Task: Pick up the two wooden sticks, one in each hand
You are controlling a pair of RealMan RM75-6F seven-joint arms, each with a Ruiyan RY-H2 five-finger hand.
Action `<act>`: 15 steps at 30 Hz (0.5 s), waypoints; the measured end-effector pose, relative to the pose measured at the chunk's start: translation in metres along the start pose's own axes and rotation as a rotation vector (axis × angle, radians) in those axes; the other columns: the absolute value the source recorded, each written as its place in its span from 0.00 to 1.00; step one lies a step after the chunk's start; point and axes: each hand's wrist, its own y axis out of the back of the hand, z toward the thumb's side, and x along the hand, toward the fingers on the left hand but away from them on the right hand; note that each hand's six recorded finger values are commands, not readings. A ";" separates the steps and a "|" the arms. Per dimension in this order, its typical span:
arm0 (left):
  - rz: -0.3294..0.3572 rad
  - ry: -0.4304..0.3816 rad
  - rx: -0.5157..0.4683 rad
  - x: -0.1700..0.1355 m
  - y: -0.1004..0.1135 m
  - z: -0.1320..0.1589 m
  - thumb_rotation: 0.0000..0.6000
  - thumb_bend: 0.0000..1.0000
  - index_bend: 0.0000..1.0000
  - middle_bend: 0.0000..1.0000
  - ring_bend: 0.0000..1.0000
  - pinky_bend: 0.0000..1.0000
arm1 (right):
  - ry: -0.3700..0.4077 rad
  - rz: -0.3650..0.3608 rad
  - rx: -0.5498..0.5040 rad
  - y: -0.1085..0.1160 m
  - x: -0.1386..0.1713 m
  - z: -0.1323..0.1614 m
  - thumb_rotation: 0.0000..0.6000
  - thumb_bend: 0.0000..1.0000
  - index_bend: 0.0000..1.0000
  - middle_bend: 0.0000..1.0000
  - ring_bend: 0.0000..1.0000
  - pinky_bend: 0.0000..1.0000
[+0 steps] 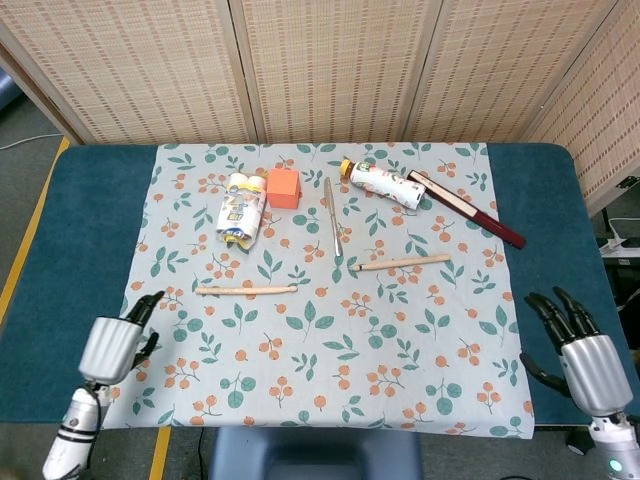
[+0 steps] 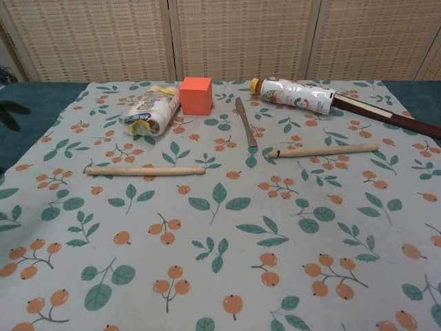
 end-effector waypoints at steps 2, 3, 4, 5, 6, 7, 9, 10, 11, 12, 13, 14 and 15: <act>-0.018 -0.037 -0.007 0.013 -0.005 0.018 1.00 0.37 0.11 0.27 0.93 1.00 | 0.001 -0.015 -0.010 0.003 0.001 0.000 1.00 0.15 0.12 0.13 0.00 0.16; -0.022 -0.049 -0.009 0.018 -0.007 0.025 1.00 0.37 0.11 0.26 0.93 1.00 | 0.002 -0.018 -0.013 0.004 0.001 0.000 1.00 0.15 0.12 0.13 0.00 0.16; -0.022 -0.056 -0.011 0.023 -0.008 0.032 1.00 0.37 0.10 0.26 0.93 1.00 | 0.003 -0.019 -0.016 0.004 0.001 0.000 1.00 0.15 0.12 0.13 0.00 0.16; -0.021 -0.061 -0.014 0.030 -0.009 0.040 1.00 0.37 0.10 0.26 0.93 1.00 | 0.004 -0.018 -0.018 0.005 0.001 -0.001 1.00 0.15 0.12 0.13 0.00 0.16; -0.022 -0.062 -0.017 0.035 -0.011 0.045 1.00 0.37 0.10 0.25 0.93 1.00 | 0.004 -0.016 -0.018 0.005 0.001 -0.001 1.00 0.15 0.12 0.13 0.00 0.16; -0.023 -0.063 -0.023 0.040 -0.013 0.050 1.00 0.37 0.09 0.24 0.93 1.00 | 0.004 -0.014 -0.018 0.004 0.001 -0.001 1.00 0.15 0.12 0.13 0.00 0.16; -0.033 -0.061 -0.033 0.053 -0.018 0.059 1.00 0.37 0.07 0.21 0.93 1.00 | 0.002 -0.009 -0.020 0.004 0.002 -0.001 1.00 0.15 0.12 0.13 0.00 0.16; -0.038 -0.061 -0.031 0.058 -0.020 0.062 1.00 0.37 0.06 0.20 0.93 1.00 | 0.001 -0.008 -0.021 0.004 0.002 -0.001 1.00 0.15 0.12 0.13 0.00 0.16; -0.043 -0.059 -0.027 0.065 -0.023 0.067 1.00 0.37 0.06 0.19 0.93 1.00 | 0.000 -0.008 -0.022 0.005 0.002 -0.002 1.00 0.15 0.12 0.13 0.00 0.16; -0.049 -0.057 -0.024 0.070 -0.025 0.070 1.00 0.37 0.05 0.18 0.93 1.00 | -0.001 -0.007 -0.022 0.004 0.001 -0.002 1.00 0.15 0.12 0.13 0.00 0.16; -0.055 -0.057 -0.021 0.074 -0.027 0.073 1.00 0.37 0.05 0.17 0.93 1.00 | -0.002 -0.005 -0.022 0.004 0.001 -0.002 1.00 0.15 0.12 0.13 0.00 0.16; -0.063 -0.060 -0.016 0.079 -0.030 0.078 1.00 0.37 0.05 0.16 0.93 1.00 | -0.003 -0.003 -0.023 0.004 0.001 -0.002 1.00 0.15 0.12 0.13 0.00 0.16; -0.069 -0.062 -0.012 0.083 -0.031 0.081 1.00 0.37 0.05 0.16 0.93 1.00 | -0.004 0.000 -0.024 0.004 0.001 -0.002 1.00 0.15 0.12 0.13 0.00 0.16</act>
